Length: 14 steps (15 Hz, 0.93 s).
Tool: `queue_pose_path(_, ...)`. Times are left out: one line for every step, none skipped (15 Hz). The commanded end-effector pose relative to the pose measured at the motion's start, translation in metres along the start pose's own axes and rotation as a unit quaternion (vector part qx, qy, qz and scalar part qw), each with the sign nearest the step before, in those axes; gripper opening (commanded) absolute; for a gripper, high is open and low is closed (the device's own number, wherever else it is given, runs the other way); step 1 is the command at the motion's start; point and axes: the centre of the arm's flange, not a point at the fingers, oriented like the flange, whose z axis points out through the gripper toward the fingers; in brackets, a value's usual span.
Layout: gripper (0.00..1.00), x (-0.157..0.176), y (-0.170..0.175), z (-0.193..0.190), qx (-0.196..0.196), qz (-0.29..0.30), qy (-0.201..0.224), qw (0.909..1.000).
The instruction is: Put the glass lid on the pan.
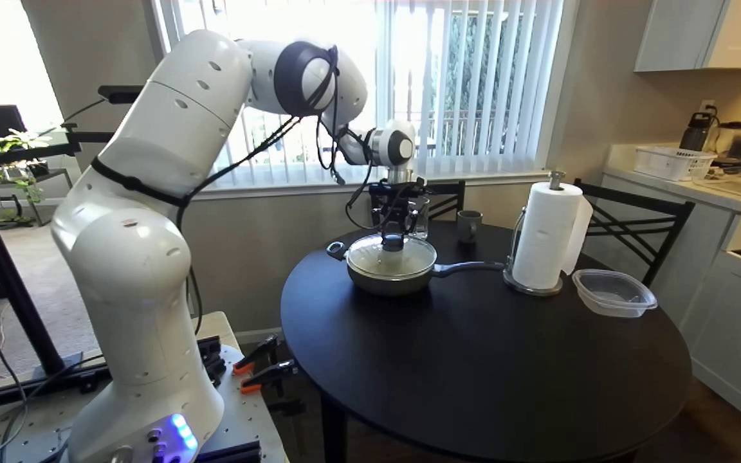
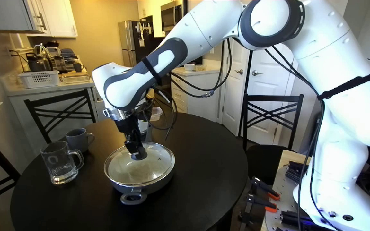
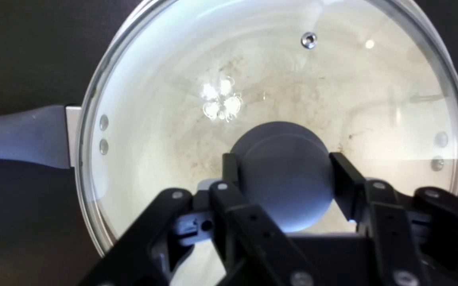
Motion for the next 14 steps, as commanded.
queue_pose_path(0.33,-0.025,-0.011,-0.006,0.024,-0.001,-0.002,0.9997)
queue_pose_path(0.33,-0.026,-0.012,-0.006,0.024,0.002,-0.006,0.9997)
queue_pose_path(0.33,-0.027,-0.012,-0.008,0.022,0.003,-0.011,0.9997)
queue_pose_path(0.33,-0.028,-0.013,-0.008,0.019,0.007,-0.019,0.9996)
queue_pose_path(0.33,-0.029,-0.013,-0.009,0.015,0.008,-0.024,0.9996)
queue_pose_path(0.33,-0.028,-0.012,-0.008,0.008,0.009,-0.031,0.9994)
queue_pose_path(0.33,-0.027,-0.012,-0.007,0.004,0.006,-0.033,0.9994)
queue_pose_path(0.33,-0.026,-0.011,-0.005,0.002,0.003,-0.034,0.9994)
queue_pose_path(0.33,-0.024,-0.01,-0.004,-0.001,-0.001,-0.033,0.9994)
queue_pose_path(0.33,-0.022,-0.009,-0.002,-0.005,-0.004,-0.03,0.9995)
queue_pose_path(0.33,-0.021,-0.009,-0.001,-0.01,-0.009,-0.027,0.9995)
queue_pose_path(0.33,-0.019,-0.008,0.0,-0.018,-0.009,-0.026,0.9994)
queue_pose_path(0.33,-0.018,-0.008,-0.001,-0.026,-0.012,-0.024,0.9993)
queue_pose_path(0.33,-0.018,-0.008,-0.001,-0.031,-0.014,-0.021,0.9992)
